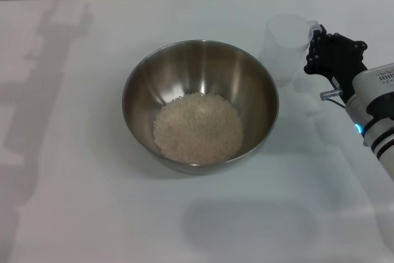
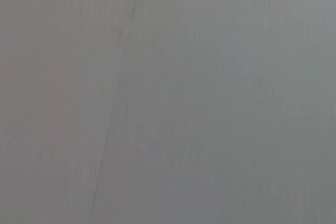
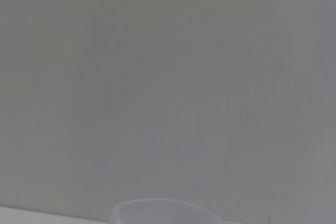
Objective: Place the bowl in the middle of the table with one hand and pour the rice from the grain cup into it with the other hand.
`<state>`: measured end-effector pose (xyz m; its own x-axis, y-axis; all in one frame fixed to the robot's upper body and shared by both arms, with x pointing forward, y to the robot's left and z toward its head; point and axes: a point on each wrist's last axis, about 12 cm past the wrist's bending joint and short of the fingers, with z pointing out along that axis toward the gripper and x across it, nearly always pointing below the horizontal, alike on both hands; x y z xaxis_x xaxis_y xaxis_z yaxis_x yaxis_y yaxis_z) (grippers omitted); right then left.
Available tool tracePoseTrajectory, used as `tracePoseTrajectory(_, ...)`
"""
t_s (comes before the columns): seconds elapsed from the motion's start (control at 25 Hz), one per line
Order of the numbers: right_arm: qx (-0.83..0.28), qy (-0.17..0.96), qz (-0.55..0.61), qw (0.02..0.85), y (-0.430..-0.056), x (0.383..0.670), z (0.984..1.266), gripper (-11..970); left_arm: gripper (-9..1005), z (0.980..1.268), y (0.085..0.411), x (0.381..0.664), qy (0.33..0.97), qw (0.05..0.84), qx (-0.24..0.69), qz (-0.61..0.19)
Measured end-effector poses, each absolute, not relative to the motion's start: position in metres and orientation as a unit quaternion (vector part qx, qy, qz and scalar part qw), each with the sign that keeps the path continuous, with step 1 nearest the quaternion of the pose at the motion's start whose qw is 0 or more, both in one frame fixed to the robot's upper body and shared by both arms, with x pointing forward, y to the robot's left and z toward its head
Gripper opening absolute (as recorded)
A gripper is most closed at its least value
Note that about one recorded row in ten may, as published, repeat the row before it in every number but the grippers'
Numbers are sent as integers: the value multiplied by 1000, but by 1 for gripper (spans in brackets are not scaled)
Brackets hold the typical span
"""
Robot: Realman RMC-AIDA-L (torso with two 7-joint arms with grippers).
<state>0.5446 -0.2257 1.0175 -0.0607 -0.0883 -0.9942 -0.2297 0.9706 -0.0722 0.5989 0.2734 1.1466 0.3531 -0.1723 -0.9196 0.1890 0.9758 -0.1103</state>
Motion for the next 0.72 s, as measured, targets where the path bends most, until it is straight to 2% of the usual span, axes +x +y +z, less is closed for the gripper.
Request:
tracePoseTrajectory(0.56,-102,751,63,649,-226,552,1012,-1,725,1149,273,598,549,828,8,-111)
tracePoseTrajectory(0.72,-96,754,65,647,-228,552,1011,39,725,1148,274,596,547,829,7,-111)
